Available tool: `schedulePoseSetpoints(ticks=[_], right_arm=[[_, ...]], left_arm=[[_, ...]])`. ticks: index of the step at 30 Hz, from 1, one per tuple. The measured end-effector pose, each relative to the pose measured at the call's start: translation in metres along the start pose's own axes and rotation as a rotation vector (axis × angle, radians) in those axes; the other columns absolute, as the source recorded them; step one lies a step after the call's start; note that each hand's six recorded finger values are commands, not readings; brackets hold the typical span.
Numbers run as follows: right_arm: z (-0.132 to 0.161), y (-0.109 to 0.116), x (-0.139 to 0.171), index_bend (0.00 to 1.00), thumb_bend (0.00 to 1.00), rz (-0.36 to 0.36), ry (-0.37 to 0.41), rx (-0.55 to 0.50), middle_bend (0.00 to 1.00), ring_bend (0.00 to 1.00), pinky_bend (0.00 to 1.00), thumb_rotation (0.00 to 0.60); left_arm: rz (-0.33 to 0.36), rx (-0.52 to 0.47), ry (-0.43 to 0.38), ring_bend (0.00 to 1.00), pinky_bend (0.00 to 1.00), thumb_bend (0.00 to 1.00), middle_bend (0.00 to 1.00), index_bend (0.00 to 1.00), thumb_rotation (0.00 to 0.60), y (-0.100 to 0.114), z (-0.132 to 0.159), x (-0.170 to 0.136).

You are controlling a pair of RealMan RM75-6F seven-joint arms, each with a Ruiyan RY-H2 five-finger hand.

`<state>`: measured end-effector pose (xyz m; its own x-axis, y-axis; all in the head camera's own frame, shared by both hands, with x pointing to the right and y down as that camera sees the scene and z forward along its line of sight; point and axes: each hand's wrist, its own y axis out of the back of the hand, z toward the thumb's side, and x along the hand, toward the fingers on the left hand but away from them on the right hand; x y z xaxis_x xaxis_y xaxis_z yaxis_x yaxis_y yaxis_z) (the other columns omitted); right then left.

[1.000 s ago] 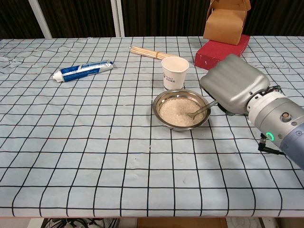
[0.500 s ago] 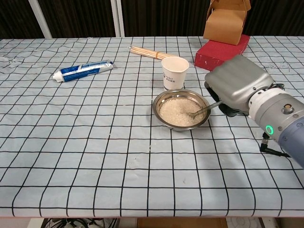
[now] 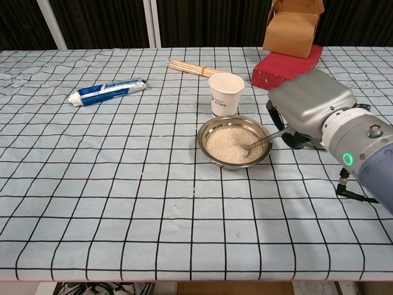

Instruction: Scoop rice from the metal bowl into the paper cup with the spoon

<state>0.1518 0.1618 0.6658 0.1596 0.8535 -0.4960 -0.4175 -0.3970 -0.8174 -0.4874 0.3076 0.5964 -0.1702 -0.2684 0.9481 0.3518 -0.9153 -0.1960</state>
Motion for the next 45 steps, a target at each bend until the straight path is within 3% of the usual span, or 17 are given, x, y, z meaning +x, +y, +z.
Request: schedulePoseSetpoints(ticks=[16, 33, 45], right_arm=[[-0.007, 0.005, 0.0, 0.65, 0.46, 0.047, -0.033, -0.096, 1.0, 1.0, 1.0, 0.6], [-0.011, 0.005, 0.003, 0.66, 0.46, 0.154, -0.086, -0.304, 1.0, 1.0, 1.0, 0.6], [-0.016, 0.006, 0.002, 0.66, 0.46, 0.16, -0.1, -0.33, 1.0, 1.0, 1.0, 0.6]], left_arm=[[-0.001, 0.002, 0.0, 0.0, 0.0, 0.06, 0.0, 0.0, 0.6, 0.0, 0.0, 0.0], [-0.001, 0.002, 0.001, 0.0, 0.0, 0.06, 0.0, 0.0, 0.6, 0.0, 0.0, 0.0], [0.0, 0.003, 0.001, 0.0, 0.0, 0.06, 0.0, 0.0, 0.6, 0.0, 0.0, 0.0]])
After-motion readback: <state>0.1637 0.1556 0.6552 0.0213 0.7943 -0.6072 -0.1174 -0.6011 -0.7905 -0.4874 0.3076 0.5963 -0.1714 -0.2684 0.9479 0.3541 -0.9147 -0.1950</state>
